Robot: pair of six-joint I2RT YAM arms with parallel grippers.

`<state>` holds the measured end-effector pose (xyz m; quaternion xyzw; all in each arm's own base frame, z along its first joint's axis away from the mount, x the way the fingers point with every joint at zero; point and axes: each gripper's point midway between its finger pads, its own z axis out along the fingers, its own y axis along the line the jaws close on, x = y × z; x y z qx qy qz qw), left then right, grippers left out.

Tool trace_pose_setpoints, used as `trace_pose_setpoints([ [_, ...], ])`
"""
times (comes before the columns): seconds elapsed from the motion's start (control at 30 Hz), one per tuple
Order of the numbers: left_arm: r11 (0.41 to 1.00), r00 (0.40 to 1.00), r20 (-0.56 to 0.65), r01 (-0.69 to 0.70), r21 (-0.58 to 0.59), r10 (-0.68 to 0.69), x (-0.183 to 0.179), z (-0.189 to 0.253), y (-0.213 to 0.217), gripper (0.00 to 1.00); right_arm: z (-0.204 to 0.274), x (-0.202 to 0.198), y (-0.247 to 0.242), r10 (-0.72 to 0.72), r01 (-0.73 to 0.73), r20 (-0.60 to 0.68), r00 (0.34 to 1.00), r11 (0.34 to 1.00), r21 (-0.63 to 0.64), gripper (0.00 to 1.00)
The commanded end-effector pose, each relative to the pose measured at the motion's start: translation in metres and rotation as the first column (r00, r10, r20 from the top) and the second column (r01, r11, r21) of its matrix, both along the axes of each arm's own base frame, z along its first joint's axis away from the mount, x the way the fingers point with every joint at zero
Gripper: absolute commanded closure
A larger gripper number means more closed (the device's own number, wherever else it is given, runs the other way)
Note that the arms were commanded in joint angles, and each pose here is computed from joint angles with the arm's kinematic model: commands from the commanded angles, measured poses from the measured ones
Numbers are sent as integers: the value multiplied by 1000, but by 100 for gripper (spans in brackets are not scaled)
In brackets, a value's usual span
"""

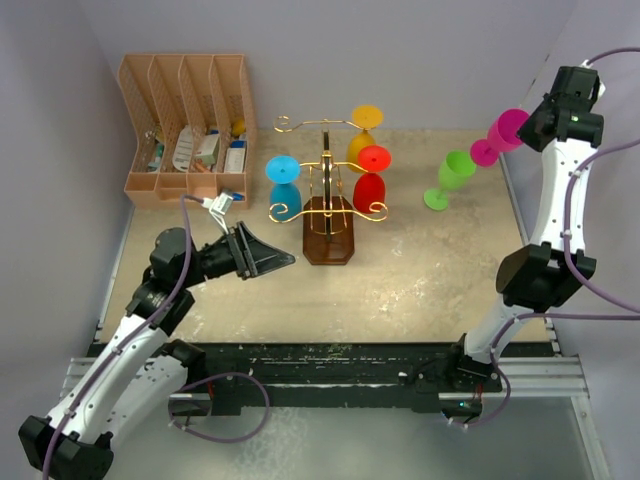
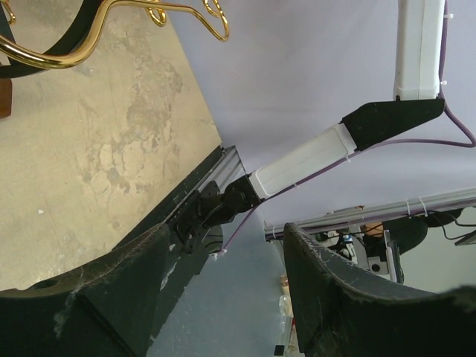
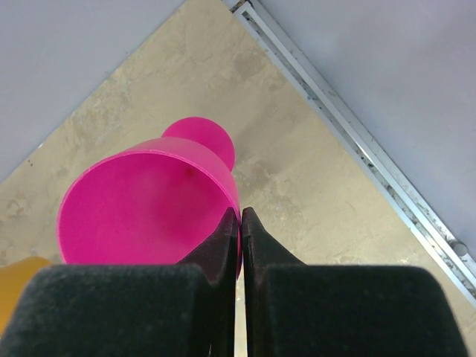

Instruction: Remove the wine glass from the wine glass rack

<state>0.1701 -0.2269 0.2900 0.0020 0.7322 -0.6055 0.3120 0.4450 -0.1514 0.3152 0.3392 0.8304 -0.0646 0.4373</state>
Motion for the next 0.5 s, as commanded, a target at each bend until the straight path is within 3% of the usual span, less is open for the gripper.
trace_pose_setpoints([
  [0.0, 1000, 997, 78, 12, -28, -10, 2, 13, -2, 34, 49, -8, 9, 43, -41, 129, 991, 999, -15, 100],
  [0.3, 999, 999, 52, 14, -38, -12, 7, 6, -5, 34, 97, -20, 12, 56, -43, 216, 975, 997, -63, 100],
  [0.47, 999, 998, 61, 18, -43, -15, 7, 11, -5, 34, 63, -3, 9, 48, -46, 133, 990, 999, -17, 100],
])
